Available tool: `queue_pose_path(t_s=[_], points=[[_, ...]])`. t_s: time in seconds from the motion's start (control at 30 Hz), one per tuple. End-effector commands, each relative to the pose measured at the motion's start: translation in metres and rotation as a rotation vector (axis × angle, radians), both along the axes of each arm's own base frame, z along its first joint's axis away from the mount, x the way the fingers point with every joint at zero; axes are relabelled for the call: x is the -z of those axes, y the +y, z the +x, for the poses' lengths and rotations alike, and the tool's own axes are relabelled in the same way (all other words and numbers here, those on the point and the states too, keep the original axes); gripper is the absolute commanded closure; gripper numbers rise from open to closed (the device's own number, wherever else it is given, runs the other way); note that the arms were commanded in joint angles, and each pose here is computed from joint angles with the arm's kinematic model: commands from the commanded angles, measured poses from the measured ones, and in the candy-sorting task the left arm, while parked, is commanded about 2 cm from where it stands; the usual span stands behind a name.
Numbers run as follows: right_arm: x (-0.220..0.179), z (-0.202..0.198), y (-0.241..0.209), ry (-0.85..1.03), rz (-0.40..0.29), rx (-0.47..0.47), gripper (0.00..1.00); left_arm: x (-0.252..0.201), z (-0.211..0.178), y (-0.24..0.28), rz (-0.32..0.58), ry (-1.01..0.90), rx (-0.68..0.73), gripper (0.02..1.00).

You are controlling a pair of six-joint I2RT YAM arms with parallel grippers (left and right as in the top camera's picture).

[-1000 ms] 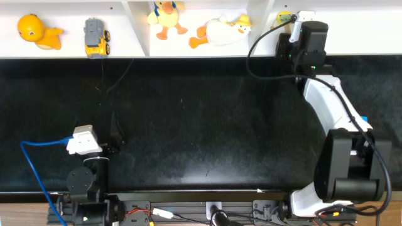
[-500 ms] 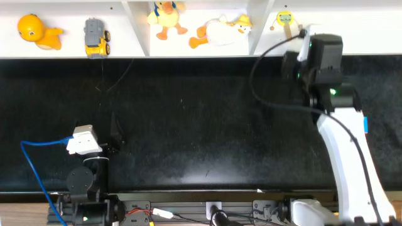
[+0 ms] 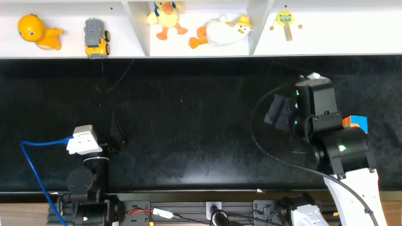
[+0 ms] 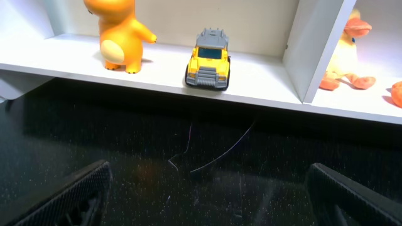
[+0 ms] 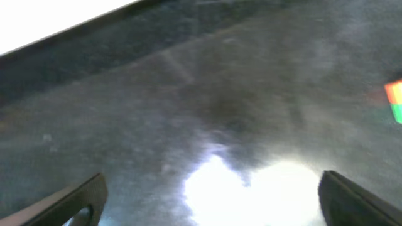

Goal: Store Toys

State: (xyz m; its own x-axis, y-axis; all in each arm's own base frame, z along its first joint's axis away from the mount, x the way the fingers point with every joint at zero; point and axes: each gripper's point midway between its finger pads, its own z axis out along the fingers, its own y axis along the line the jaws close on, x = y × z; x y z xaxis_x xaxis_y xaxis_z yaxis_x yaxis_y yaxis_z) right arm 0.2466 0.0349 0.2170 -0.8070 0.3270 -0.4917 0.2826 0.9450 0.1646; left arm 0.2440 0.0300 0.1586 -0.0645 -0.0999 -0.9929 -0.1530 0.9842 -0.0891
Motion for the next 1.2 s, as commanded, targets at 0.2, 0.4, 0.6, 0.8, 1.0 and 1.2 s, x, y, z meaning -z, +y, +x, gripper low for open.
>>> queue_pose_path(t_s=[0.2,0.4,0.6,0.8,1.0,1.2], points=[[0.01,0.003,-0.06,0.049,-0.123,0.195,0.005,0.001,0.0,-0.002,0.02,-0.002,0.016,0.02],[0.018,-0.009,-0.111,0.123,-0.153,0.32,0.005,0.001,0.0,-0.002,0.02,-0.002,0.016,0.02],[0.02,-0.023,-0.144,0.152,-0.159,0.387,0.007,0.001,0.0,-0.002,0.02,-0.002,0.016,0.02],[0.015,-0.017,-0.159,0.105,-0.16,0.408,0.005,0.001,0.0,-0.002,0.02,-0.002,0.016,0.02],[0.015,-0.018,-0.158,0.12,-0.179,0.371,0.005,0.001,0.0,-0.002,0.02,-0.002,0.016,0.02],[0.013,-0.014,-0.16,0.104,-0.188,0.362,0.007,0.001,0.0,-0.002,0.02,-0.002,0.016,0.023]])
